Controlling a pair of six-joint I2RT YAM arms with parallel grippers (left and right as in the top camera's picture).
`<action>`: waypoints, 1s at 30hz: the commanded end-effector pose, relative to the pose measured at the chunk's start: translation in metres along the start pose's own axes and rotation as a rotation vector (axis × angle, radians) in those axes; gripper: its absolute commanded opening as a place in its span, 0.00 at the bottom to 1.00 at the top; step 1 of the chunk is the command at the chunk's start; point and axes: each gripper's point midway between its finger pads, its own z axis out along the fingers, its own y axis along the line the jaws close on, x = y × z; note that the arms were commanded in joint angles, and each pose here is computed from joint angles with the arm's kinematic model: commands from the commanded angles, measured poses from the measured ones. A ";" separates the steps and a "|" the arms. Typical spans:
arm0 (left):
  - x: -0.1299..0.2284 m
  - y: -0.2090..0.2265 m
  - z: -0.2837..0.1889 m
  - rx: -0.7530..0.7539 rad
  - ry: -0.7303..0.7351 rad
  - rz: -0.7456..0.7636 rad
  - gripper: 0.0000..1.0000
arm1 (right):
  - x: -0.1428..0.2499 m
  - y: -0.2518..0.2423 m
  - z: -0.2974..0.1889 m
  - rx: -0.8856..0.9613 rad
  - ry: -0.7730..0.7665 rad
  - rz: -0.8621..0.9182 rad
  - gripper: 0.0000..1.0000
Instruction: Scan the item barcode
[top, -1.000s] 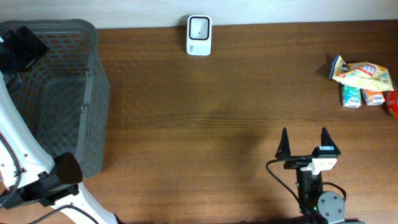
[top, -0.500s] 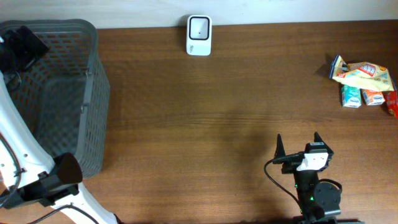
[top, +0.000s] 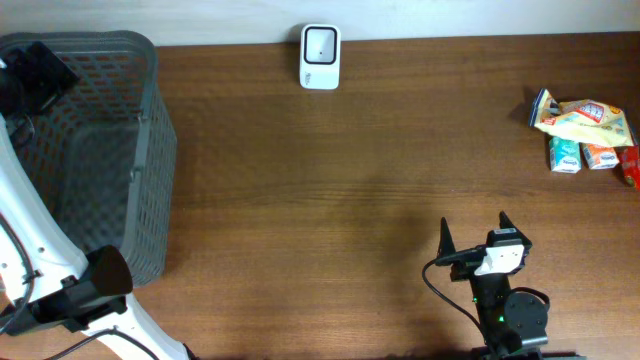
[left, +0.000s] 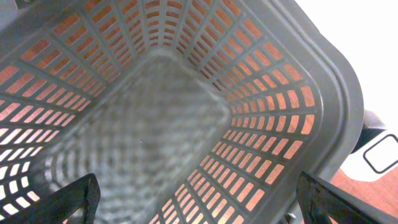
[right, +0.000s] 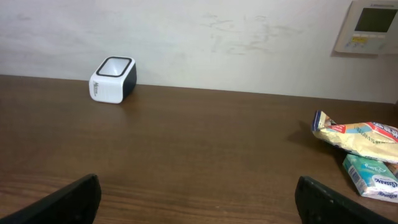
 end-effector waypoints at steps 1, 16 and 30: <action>-0.001 0.000 -0.011 0.013 -0.024 -0.006 0.99 | 0.003 0.000 0.000 -0.002 0.005 0.000 0.98; -0.001 -0.001 -0.019 0.019 -0.039 -0.006 0.99 | 0.003 0.000 0.000 -0.002 0.005 0.000 0.98; 0.141 -0.120 -0.224 0.570 -0.209 0.441 0.99 | 0.003 0.000 0.000 -0.002 0.005 0.000 0.98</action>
